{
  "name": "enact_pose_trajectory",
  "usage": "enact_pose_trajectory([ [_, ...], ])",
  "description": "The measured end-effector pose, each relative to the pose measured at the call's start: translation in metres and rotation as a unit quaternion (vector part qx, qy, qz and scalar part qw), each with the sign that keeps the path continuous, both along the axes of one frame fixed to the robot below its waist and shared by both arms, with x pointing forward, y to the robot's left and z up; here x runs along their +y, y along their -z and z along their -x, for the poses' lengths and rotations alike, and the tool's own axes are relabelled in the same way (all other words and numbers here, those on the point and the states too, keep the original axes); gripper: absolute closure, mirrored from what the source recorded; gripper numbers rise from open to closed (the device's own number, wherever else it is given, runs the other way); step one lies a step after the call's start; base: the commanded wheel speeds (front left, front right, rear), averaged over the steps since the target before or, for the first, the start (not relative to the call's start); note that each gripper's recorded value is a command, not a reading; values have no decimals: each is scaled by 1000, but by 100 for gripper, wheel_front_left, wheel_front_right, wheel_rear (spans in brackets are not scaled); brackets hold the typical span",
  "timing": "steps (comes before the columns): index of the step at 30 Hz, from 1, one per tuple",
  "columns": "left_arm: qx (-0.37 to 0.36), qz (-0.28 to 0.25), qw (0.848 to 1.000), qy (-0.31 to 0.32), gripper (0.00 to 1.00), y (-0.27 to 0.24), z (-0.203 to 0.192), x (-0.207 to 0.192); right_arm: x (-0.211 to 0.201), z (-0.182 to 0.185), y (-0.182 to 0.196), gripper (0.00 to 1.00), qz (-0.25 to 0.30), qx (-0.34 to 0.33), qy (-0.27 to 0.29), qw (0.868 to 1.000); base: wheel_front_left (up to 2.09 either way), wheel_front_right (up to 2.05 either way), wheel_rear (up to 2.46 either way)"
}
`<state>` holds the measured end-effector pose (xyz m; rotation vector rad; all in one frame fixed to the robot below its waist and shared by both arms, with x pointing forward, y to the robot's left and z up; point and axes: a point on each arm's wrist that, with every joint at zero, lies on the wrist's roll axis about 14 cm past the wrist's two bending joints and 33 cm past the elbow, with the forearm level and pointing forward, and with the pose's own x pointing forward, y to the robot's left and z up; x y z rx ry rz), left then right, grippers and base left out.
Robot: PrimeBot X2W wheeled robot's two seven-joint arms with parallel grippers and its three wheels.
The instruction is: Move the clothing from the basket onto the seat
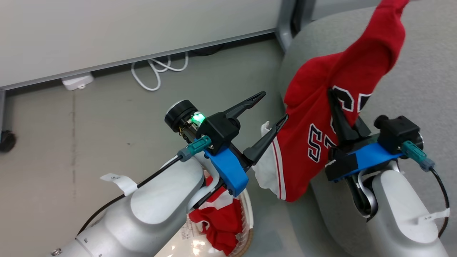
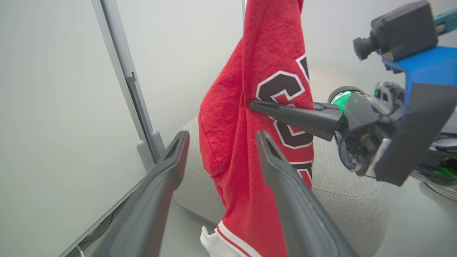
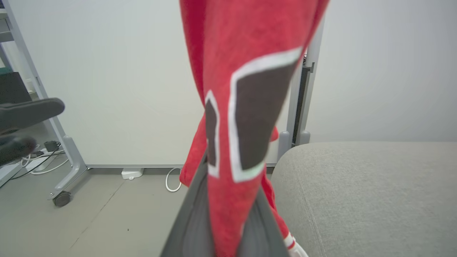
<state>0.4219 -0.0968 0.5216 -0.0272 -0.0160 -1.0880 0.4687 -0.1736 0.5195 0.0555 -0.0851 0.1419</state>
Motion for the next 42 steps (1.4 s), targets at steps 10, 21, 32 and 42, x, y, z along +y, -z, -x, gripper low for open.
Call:
enact_pose_trajectory([
  [10, 9, 9, 997, 82, 0, 11, 25, -48, -68, 43, 9, 100, 15, 11, 93, 995, 0, 0, 0],
  [21, 17, 17, 992, 126, 0, 18, 39, -74, -101, 74, 16, 100, 14, 22, 153, 988, 0, 0, 0],
  [32, 11, 22, 993, 113, 0, 17, 29, -69, -101, 64, 2, 100, 9, -4, 156, 988, 0, 0, 0],
  [42, -10, 34, 994, 104, 0, 27, -13, -68, -125, -10, -94, 100, 43, -150, 167, 974, 0, 0, 0],
])
